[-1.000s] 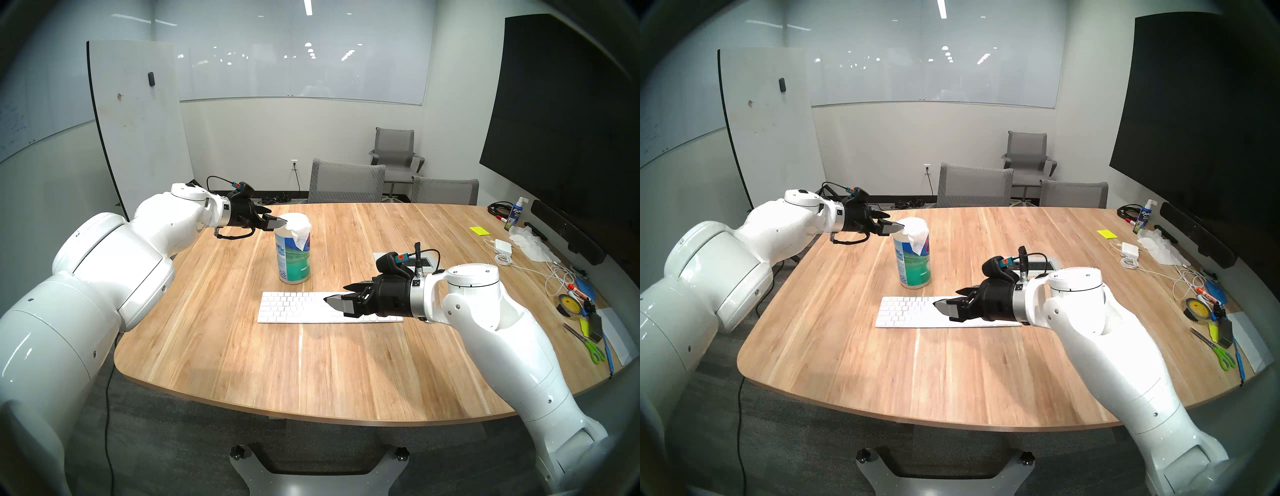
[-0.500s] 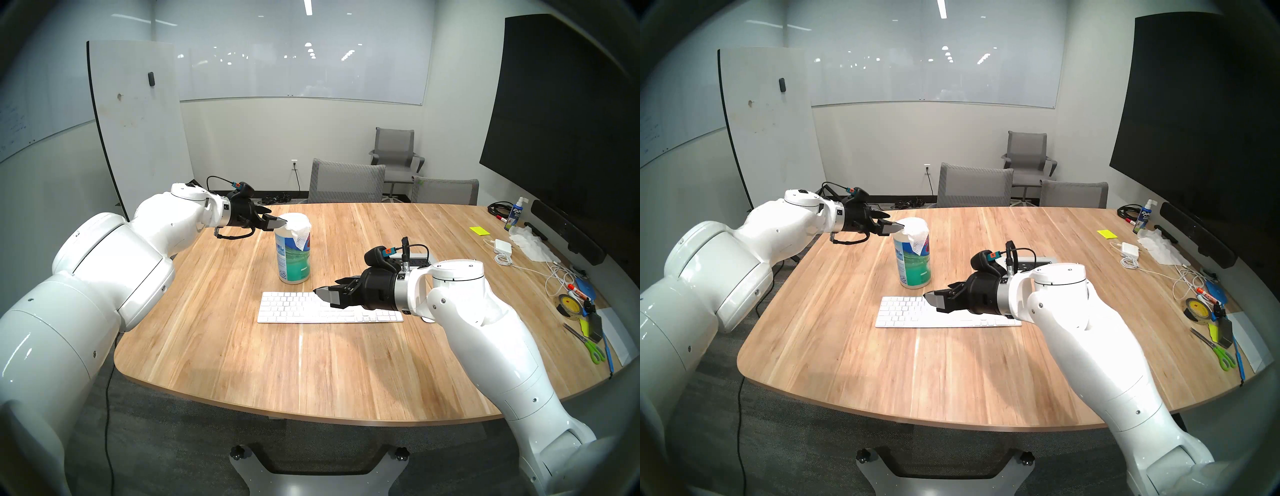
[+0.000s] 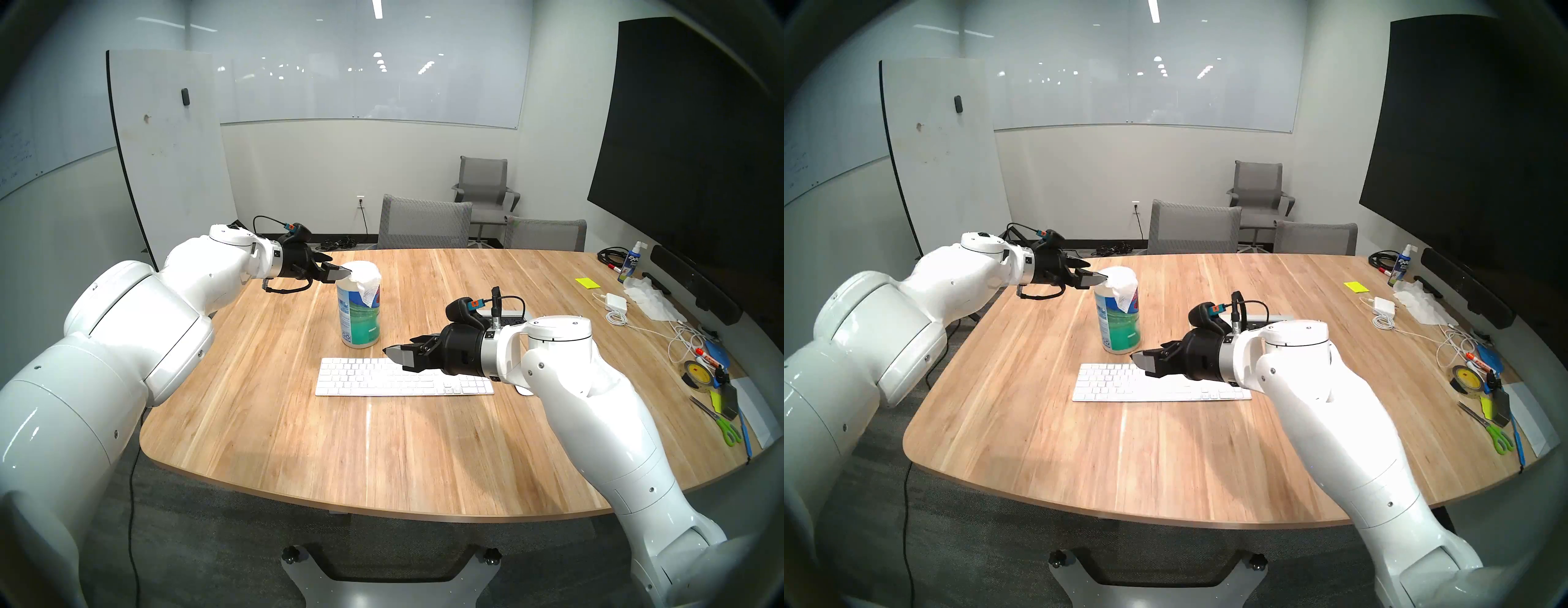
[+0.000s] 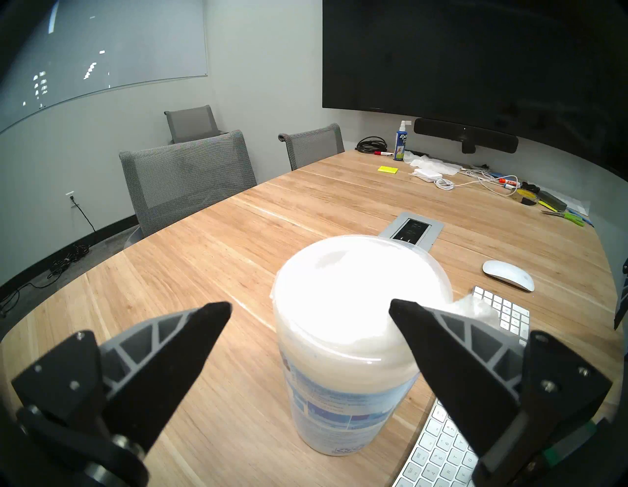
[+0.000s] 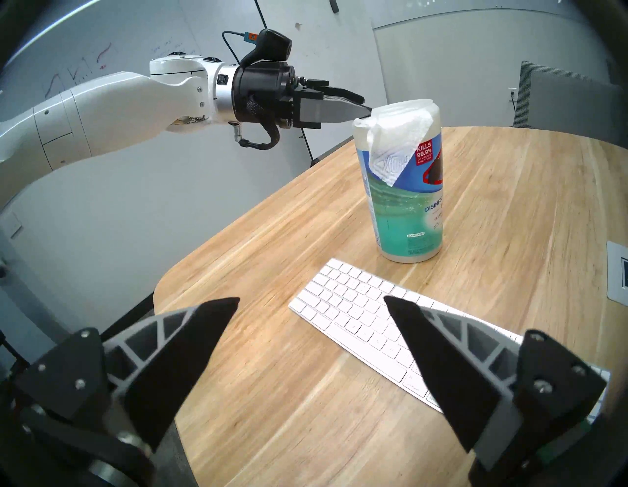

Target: Wipe the keyboards and mice with a disinfecting wipe, then set the wipe down

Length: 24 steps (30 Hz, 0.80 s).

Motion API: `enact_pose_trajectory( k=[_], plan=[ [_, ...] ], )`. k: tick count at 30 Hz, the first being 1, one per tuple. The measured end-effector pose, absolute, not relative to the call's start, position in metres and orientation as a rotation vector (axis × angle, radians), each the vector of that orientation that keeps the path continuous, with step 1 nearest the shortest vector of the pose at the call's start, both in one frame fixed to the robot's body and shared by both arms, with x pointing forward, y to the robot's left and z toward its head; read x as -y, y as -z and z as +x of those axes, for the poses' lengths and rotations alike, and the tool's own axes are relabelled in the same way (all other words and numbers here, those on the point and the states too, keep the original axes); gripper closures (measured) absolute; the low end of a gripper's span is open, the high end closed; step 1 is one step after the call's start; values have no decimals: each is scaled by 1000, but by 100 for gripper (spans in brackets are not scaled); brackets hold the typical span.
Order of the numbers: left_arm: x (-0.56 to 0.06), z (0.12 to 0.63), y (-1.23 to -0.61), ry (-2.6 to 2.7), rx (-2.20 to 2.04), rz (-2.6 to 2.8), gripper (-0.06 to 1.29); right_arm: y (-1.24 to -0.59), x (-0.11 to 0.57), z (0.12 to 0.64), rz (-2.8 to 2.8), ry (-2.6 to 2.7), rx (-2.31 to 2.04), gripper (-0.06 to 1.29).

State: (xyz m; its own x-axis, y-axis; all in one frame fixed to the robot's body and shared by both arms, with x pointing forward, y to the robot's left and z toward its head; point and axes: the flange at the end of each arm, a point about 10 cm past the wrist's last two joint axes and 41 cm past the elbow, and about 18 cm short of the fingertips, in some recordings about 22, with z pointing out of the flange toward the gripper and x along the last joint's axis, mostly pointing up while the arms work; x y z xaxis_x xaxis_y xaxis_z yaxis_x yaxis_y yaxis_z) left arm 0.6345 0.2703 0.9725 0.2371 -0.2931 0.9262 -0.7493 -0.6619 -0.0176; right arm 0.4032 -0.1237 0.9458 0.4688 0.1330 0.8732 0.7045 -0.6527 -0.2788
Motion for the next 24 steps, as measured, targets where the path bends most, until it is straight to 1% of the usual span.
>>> enact_pose_trajectory(
  k=[14, 24],
  plan=[
    [-270, 634, -973, -1414, 954, 2083, -4, -947, 122, 403, -2075, 1160, 692, 0],
    [-270, 634, -973, -1414, 954, 2083, -4, -929, 101, 407, -2095, 1129, 732, 0]
  ],
)
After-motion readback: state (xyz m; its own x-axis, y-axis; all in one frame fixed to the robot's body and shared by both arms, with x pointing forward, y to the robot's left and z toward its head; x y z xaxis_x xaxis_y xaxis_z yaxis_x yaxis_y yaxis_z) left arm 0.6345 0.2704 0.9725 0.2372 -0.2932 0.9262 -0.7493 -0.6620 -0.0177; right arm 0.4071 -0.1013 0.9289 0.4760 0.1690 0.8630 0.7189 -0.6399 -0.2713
